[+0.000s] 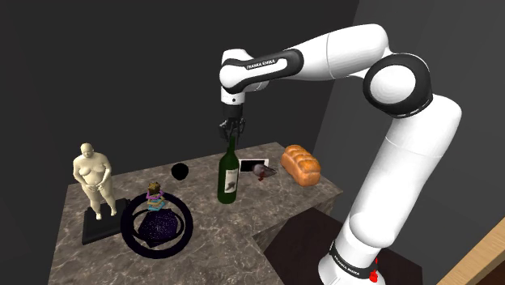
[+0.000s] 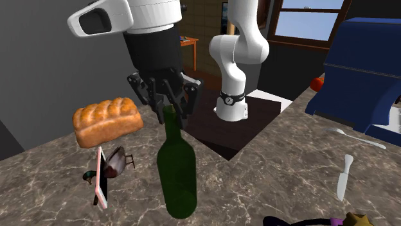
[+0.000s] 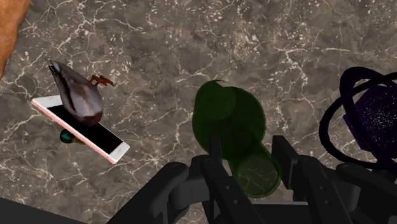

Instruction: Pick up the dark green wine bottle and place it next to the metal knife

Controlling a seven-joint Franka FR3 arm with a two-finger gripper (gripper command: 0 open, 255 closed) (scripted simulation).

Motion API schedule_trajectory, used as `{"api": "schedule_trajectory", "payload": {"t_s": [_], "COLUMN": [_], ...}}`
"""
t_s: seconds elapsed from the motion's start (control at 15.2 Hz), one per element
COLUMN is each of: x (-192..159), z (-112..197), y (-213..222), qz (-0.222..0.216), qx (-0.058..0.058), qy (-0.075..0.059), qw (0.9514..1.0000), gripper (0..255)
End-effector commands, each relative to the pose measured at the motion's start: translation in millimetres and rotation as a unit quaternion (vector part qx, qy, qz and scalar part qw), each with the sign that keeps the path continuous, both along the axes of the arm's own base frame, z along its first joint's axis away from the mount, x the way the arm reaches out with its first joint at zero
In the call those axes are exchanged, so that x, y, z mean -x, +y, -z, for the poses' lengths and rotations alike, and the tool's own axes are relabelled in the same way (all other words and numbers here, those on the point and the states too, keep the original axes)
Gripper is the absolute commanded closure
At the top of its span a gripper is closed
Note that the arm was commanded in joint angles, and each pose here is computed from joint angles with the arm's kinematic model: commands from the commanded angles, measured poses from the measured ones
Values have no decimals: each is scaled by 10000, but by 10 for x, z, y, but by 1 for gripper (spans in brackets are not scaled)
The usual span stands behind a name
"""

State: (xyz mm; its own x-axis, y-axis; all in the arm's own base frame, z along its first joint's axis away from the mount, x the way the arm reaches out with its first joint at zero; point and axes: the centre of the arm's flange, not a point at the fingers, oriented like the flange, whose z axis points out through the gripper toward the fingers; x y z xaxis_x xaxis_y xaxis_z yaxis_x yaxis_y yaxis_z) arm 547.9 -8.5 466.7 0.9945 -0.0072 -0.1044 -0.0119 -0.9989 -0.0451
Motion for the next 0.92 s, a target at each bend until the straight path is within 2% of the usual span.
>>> {"api": "schedule_trajectory", "payload": {"t_s": [0.0,0.86], "x": [4,4], "z": [-78,-731], "y": [-2,-2], "qz": [0,0], "qx": [0,0], "qy": [1,1], "qw": [10000,10000], "gripper": [255,255]}}
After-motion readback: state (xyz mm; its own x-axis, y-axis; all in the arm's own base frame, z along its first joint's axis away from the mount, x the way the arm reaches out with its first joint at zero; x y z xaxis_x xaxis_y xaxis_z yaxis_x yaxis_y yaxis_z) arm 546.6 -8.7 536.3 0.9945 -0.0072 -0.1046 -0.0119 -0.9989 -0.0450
